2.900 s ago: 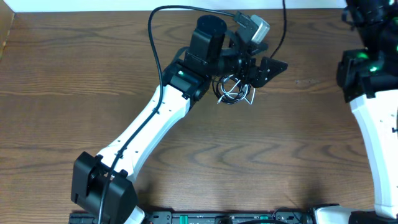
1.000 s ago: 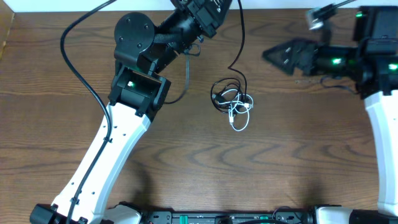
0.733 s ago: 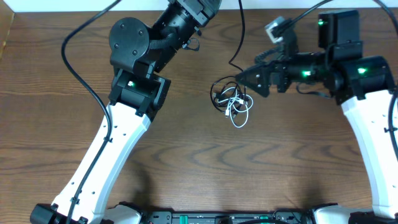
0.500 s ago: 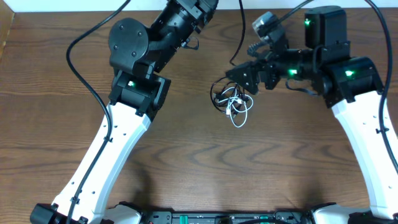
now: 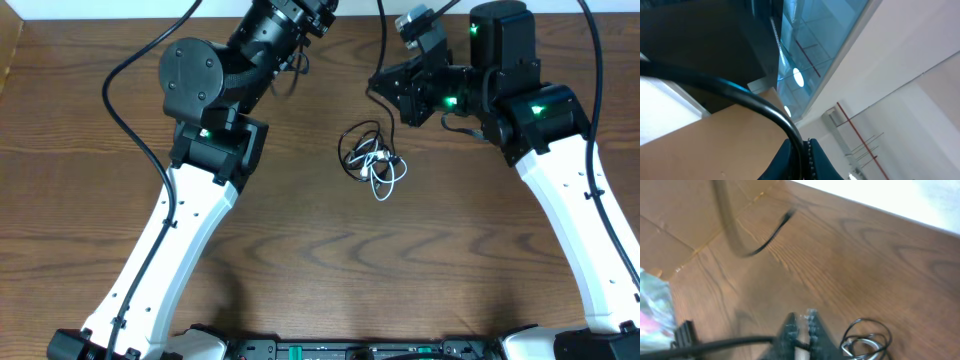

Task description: Untangle cables

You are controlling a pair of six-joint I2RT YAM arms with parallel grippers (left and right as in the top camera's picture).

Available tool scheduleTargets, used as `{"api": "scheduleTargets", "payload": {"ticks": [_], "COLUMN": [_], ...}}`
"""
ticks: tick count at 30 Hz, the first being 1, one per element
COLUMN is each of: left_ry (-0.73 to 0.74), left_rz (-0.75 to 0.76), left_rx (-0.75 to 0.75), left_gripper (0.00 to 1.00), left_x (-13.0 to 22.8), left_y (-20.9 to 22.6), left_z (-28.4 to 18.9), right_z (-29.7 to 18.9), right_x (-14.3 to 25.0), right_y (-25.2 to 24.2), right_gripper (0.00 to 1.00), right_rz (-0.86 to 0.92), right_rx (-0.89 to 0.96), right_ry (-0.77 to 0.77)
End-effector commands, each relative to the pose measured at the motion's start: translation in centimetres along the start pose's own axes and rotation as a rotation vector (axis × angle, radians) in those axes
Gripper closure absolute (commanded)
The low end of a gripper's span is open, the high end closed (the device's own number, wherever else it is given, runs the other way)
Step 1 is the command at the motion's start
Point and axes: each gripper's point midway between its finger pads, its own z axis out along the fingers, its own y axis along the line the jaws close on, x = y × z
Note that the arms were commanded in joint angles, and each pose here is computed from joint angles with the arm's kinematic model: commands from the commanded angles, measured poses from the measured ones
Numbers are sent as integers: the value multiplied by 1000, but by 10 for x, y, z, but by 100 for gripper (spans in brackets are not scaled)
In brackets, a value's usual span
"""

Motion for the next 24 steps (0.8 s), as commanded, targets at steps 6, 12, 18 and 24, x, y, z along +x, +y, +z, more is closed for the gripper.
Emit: {"api": "scheduleTargets", "payload": {"ticks": [6, 12, 18, 24], "left_ry": [-24, -62, -101, -156], "left_rz": [-52, -60, -86, -109], "left_rx": [50, -35, -154, -268], "left_gripper": [92, 92, 93, 92], "left_x": [-8, -25, -41, -63], "left_y": [-26, -5, 24, 51], "left_z": [-3, -8, -16, -30], "right_z": [0, -3, -6, -11], "right_x": [3, 28, 32, 30], "right_y": [26, 30, 2, -16], "right_gripper": [1, 1, 1, 1], "right_rz": [-142, -268, -267, -239], "right_rx": [-149, -184, -49, 51], "right_ry": [1, 76, 109, 115]}}
